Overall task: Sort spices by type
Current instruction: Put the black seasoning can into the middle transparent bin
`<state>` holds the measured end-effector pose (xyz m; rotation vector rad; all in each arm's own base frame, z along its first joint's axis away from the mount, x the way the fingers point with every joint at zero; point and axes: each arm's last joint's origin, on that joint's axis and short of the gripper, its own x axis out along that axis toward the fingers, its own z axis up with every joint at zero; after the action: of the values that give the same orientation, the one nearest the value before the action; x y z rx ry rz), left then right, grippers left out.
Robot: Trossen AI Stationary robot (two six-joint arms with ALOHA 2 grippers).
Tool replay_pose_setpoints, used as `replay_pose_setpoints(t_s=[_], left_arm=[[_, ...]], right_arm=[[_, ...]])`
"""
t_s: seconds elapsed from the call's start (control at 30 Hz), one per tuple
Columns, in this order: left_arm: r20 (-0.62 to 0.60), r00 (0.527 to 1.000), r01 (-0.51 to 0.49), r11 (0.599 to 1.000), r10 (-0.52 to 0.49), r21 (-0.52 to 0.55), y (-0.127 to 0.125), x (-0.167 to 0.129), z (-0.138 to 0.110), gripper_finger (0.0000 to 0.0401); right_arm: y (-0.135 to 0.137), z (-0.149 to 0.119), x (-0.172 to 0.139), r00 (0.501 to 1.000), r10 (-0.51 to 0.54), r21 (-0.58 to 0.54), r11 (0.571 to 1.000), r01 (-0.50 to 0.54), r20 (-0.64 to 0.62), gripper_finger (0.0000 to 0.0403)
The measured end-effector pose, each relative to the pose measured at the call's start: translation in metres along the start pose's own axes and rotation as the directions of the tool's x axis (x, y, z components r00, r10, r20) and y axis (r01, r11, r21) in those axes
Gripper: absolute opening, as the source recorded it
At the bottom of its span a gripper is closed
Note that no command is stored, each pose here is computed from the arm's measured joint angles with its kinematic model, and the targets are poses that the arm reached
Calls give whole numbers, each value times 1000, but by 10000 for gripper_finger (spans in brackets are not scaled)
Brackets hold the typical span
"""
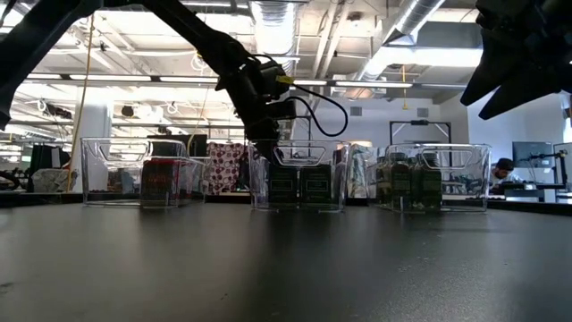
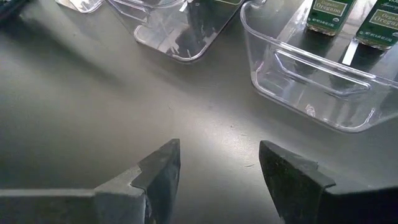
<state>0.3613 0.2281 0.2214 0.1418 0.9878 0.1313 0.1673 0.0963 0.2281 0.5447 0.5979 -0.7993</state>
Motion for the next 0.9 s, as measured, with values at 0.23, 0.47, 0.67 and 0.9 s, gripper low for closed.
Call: replay_pose_setpoints(t_s=[0.23, 0.47, 0.67, 0.9], left_arm=[[0, 1000, 1, 1000, -1, 0, 0, 0, 0, 159], [-1, 1000, 0, 1000, 0, 0, 0, 0, 0, 159], [-5, 1000, -8, 999, 8, -33, 0, 0, 0, 160], [-9, 1000, -4, 1000, 4, -23, -1, 0, 0, 164]], right_arm=[[0, 0, 0, 1000, 2, 2, 1000, -2, 0, 245], [1, 0, 0, 1000, 4, 5, 1000, -4, 0, 245], [1, 0, 0, 1000, 4, 5, 1000, -4, 0, 245], [1, 0, 0, 1000, 4, 5, 1000, -4, 0, 245]])
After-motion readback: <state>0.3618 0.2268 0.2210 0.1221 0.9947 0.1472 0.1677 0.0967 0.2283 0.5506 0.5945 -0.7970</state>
